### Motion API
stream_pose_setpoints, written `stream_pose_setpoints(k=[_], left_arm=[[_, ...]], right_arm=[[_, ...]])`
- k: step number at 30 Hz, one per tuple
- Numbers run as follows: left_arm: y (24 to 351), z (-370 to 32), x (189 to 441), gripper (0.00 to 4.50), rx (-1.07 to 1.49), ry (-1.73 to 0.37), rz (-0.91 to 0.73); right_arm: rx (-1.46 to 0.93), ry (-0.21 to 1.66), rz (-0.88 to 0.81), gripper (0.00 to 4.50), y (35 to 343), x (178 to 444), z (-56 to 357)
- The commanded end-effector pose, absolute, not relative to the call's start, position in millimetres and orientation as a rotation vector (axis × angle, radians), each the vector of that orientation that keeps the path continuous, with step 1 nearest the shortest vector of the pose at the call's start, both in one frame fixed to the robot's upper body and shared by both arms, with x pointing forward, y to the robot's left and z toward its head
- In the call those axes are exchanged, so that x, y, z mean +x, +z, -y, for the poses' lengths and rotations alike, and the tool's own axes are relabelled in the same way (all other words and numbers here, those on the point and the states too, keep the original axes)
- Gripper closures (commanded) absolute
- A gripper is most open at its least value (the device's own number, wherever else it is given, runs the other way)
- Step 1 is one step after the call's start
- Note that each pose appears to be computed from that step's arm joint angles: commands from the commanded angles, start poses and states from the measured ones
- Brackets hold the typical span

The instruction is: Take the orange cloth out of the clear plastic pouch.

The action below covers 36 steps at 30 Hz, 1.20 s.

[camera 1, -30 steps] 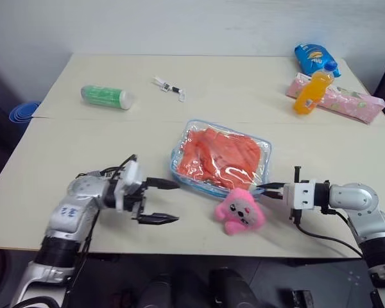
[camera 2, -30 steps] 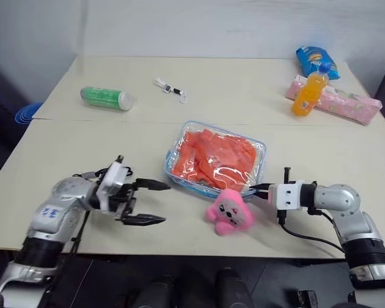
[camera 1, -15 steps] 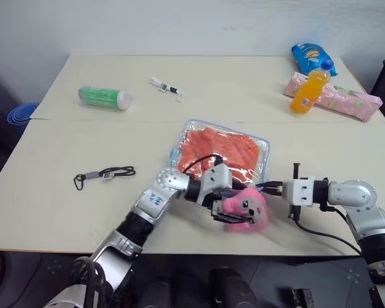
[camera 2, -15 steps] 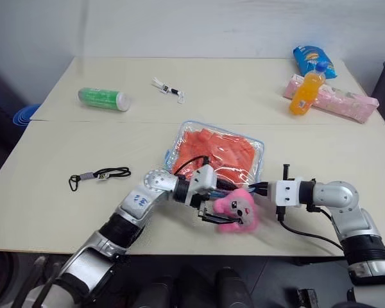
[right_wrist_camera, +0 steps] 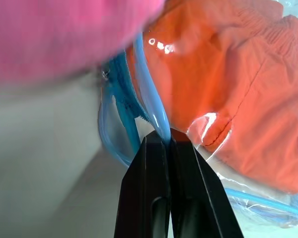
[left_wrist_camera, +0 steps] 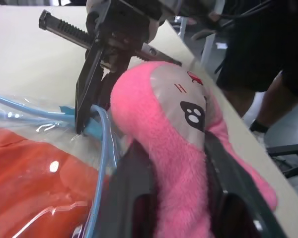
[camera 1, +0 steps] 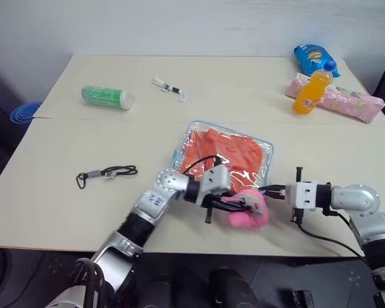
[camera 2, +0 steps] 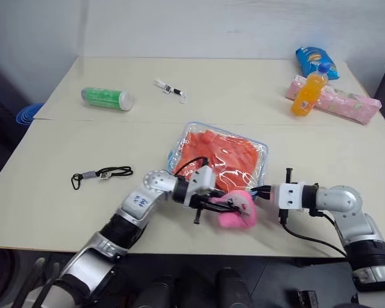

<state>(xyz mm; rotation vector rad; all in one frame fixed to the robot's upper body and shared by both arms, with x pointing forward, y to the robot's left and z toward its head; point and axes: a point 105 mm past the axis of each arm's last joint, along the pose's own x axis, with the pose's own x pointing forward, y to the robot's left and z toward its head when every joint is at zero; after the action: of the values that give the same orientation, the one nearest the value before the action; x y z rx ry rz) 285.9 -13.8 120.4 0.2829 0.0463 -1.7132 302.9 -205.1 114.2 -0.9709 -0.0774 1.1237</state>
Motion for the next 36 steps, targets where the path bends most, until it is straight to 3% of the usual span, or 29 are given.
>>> stream_pose_setpoints(k=[1,7,18,25,28,31,36], left_arm=[[132.6,-21.0,297.9,4.48,0.258,-1.668,-0.031],[135.8,-95.0,334.8,4.49,0.270,-1.431,-0.120],[145.3,-209.8,363.3,4.49,0.325,-1.144,-0.255],[173.5,-212.3,353.5,4.49,0.249,-1.237,-0.122],[174.6,-207.9,349.6,3.56,0.316,-1.256,-0.133],[180.2,-200.8,340.2,2.58,0.398,-1.311,-0.119],[186.6,-201.6,331.1,1.07,0.546,-1.349,-0.110]], right_arm=[[-0.987,1.081,0.099,4.50,127.2,301.7,222.3],[-0.995,1.063,0.102,4.50,134.4,293.5,238.5],[-1.015,1.051,0.090,4.50,140.0,280.1,267.3],[-0.903,1.020,0.137,4.50,146.4,285.7,264.4],[-0.660,1.067,0.125,4.50,152.4,275.8,251.7],[-0.579,1.083,0.107,3.82,157.5,260.9,246.9],[-0.480,1.078,-0.018,2.18,155.6,227.1,253.3]])
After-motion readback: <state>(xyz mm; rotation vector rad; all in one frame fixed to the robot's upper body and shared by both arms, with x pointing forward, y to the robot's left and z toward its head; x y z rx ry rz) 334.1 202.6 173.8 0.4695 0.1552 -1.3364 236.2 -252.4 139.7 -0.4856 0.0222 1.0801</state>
